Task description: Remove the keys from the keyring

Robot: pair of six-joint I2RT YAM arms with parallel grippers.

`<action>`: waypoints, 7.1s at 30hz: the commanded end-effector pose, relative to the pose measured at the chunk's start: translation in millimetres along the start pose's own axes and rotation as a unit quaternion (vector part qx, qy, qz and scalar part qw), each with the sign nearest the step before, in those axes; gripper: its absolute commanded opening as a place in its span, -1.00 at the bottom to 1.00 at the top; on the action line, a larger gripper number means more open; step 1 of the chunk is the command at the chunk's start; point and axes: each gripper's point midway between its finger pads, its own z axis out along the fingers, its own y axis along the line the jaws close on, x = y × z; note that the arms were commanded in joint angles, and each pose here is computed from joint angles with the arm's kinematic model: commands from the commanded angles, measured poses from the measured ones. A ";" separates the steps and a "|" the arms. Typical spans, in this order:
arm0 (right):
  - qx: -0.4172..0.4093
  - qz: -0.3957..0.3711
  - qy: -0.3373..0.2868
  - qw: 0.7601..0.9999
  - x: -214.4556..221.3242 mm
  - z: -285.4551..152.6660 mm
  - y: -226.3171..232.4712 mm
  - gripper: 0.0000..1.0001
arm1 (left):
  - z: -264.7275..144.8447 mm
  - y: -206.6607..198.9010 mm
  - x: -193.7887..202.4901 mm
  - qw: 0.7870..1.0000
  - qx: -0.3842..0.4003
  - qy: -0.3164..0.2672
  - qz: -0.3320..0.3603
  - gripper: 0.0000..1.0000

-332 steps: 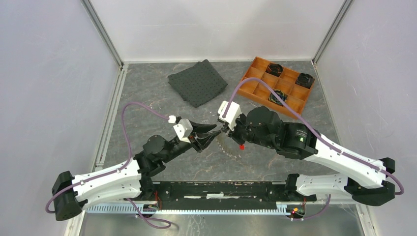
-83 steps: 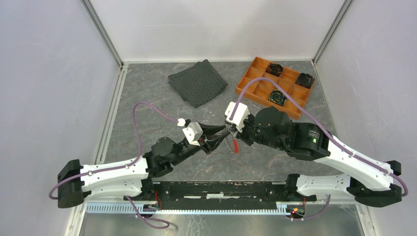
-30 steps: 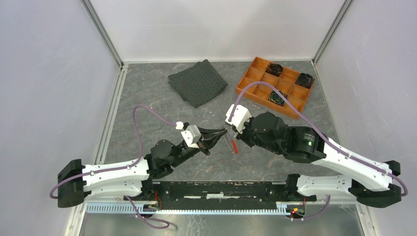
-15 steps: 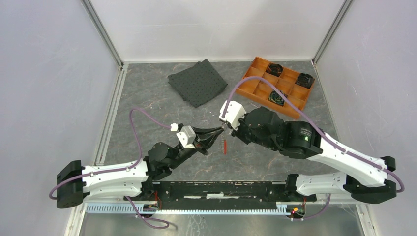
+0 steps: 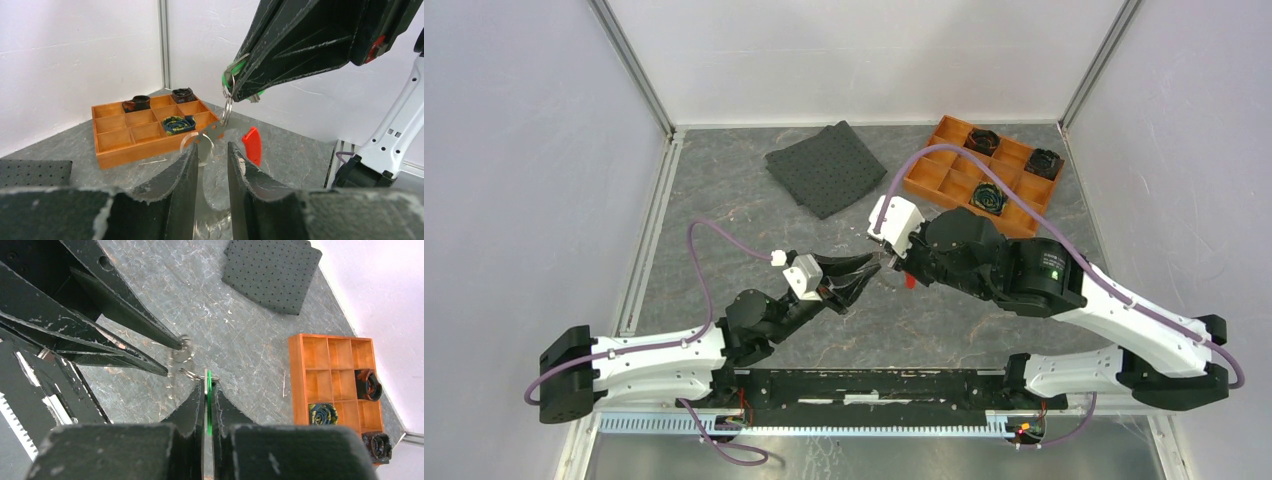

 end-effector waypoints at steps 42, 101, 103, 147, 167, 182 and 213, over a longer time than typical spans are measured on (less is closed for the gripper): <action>0.050 -0.008 0.024 0.998 19.8 -3.3 -7.7 -0.99 | 11.6 0.1 -43.0 0.998 -0.004 -0.055 0.011 -0.96; 0.080 0.167 0.095 0.978 166.3 86.0 -18.6 -0.99 | -15.9 61.3 38.6 0.973 -0.205 0.051 -0.095 -0.96; 0.077 0.216 0.091 0.969 192.6 106.5 -18.9 -1.00 | -17.5 65.1 53.0 0.967 -0.216 0.076 -0.111 -0.96; 0.135 0.315 0.106 0.933 296.4 137.5 -49.4 -0.37 | -26.7 113.1 116.0 0.919 -0.269 0.198 -0.210 -0.96; 0.170 0.303 -0.006 0.938 215.0 84.3 -84.1 0.96 | -70.3 146.8 151.1 0.885 -0.346 0.248 -0.188 -0.96; 0.160 0.299 -0.019 0.941 202.9 79.2 -84.4 0.96 | -100.7 174.0 184.8 0.850 -0.411 0.272 -0.184 -0.92; 0.217 0.290 -0.053 0.930 165.6 38.8 -114.4 0.96 | -58.3 168.7 73.2 0.891 -0.339 0.261 -0.150 0.99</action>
